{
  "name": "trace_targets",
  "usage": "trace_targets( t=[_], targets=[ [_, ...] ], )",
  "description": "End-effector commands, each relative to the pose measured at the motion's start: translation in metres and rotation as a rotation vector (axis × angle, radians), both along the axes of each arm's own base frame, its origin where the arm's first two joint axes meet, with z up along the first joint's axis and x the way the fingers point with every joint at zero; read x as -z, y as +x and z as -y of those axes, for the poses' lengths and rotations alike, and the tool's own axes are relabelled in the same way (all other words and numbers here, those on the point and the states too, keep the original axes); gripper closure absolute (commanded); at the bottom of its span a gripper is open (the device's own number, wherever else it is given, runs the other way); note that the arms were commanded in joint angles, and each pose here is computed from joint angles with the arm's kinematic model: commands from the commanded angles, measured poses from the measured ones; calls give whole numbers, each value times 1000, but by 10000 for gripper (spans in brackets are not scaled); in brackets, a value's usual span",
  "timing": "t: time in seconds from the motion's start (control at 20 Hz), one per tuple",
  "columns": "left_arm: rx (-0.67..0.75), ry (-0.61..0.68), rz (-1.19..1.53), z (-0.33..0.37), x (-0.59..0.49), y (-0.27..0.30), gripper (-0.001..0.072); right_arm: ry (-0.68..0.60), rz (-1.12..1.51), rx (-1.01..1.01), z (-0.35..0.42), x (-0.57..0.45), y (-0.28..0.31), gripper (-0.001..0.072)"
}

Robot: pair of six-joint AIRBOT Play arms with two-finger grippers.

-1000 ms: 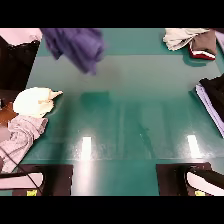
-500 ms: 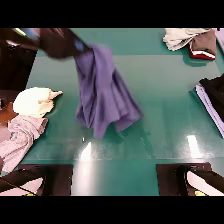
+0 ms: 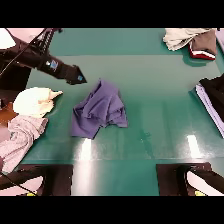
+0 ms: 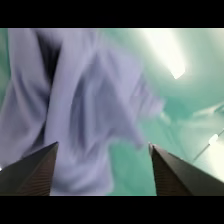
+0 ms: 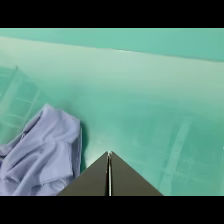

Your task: Fold the shirts.

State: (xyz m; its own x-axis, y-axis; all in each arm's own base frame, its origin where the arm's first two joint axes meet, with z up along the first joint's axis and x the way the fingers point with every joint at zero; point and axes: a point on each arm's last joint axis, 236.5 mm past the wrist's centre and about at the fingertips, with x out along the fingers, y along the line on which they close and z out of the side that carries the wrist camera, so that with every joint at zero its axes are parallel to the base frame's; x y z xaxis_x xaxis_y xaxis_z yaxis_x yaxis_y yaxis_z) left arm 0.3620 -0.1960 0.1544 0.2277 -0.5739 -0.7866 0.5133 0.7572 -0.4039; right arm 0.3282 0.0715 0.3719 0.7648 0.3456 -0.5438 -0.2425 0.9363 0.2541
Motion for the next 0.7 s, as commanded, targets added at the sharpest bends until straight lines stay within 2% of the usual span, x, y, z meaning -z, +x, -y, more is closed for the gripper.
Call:
trace_targets(
  t=[0.0, 0.25, 0.45, 0.65],
  targets=[
    [-27, 100, -159, -34, 51, -27, 62, -6, -17, -6, -1, 3, -3, 695],
    [-88, 228, -276, -69, 157, -87, 62, -6, -16, -6, 0, 3, -3, 694],
    [-141, 237, -354, -75, 218, -119, 62, -6, -20, -6, 0, 4, -2, 695],
    [-221, 153, -350, -63, 235, -117, 62, -6, -20, -6, 0, 4, -2, 695]
  ],
)
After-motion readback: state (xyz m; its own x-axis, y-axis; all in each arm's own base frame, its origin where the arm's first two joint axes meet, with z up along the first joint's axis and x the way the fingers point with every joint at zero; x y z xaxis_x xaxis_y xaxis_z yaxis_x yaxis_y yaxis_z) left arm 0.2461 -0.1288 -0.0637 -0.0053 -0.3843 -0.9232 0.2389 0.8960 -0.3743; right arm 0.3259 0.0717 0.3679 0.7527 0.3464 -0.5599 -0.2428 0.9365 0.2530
